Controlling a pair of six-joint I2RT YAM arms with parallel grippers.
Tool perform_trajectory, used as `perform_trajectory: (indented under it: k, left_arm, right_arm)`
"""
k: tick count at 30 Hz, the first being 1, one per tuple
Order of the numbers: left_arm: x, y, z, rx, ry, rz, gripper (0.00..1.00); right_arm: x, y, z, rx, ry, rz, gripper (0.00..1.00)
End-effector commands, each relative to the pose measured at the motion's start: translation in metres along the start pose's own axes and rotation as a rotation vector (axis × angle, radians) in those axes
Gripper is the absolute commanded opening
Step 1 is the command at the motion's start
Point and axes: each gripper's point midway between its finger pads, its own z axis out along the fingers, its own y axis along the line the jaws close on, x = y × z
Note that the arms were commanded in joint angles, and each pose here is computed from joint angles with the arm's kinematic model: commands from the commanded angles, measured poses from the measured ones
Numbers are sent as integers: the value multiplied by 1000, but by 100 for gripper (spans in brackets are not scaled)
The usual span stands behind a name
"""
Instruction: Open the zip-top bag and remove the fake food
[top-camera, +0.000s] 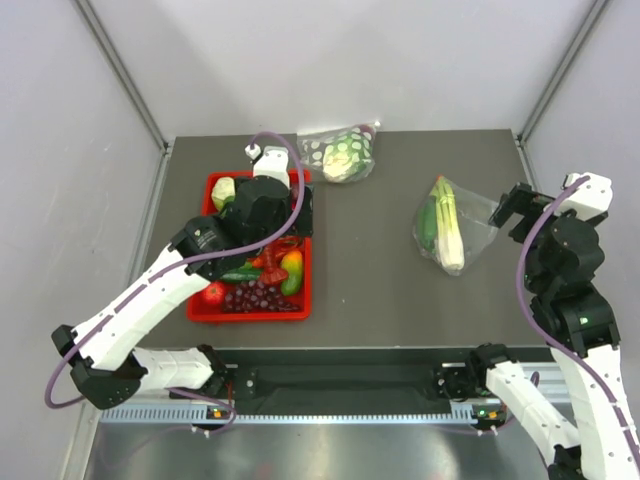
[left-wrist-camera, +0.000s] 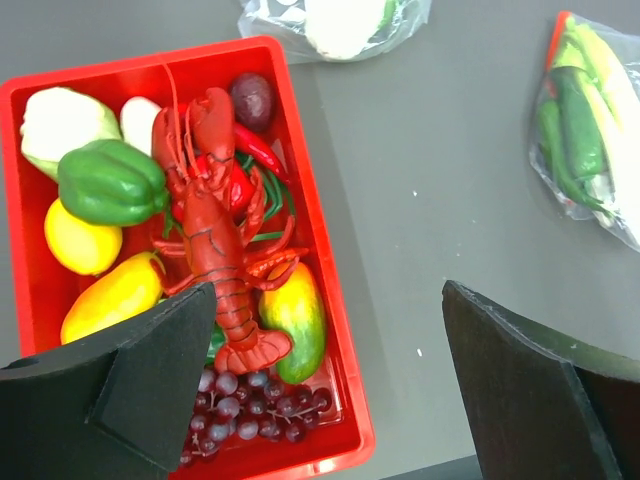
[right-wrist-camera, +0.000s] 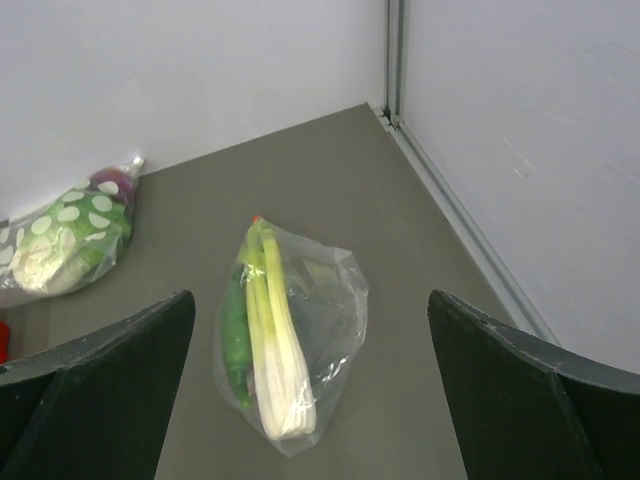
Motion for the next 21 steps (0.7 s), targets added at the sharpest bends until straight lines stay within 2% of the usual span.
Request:
perform_trajectory:
  k: [1, 8, 11, 15, 18, 19, 21]
  left_arm:
    - [-14, 8, -10, -25, -36, -31, 99]
    - [-19, 1, -18, 49, -77, -28, 99]
    - [-15, 3, -16, 40, -65, -33, 99]
    - [-5, 0, -13, 47, -35, -60, 99]
    - [2, -6, -12, 78, -23, -95, 99]
    - [5, -6, -11, 78, -20, -113, 99]
    - [6, -6, -12, 83, -21, -134, 99]
  right_arm:
    - [3, -3, -7, 7, 19, 32, 100]
    - [16, -7, -13, 11, 70, 32, 100]
    - [34, 0, -5, 0, 152, -22, 100]
    - [73, 23, 17, -63, 303, -72, 100]
    - [97, 31, 34, -70, 371, -46, 100]
    - [94, 32, 43, -70, 350, -24, 100]
    - [107, 38, 53, -105, 387, -3, 99]
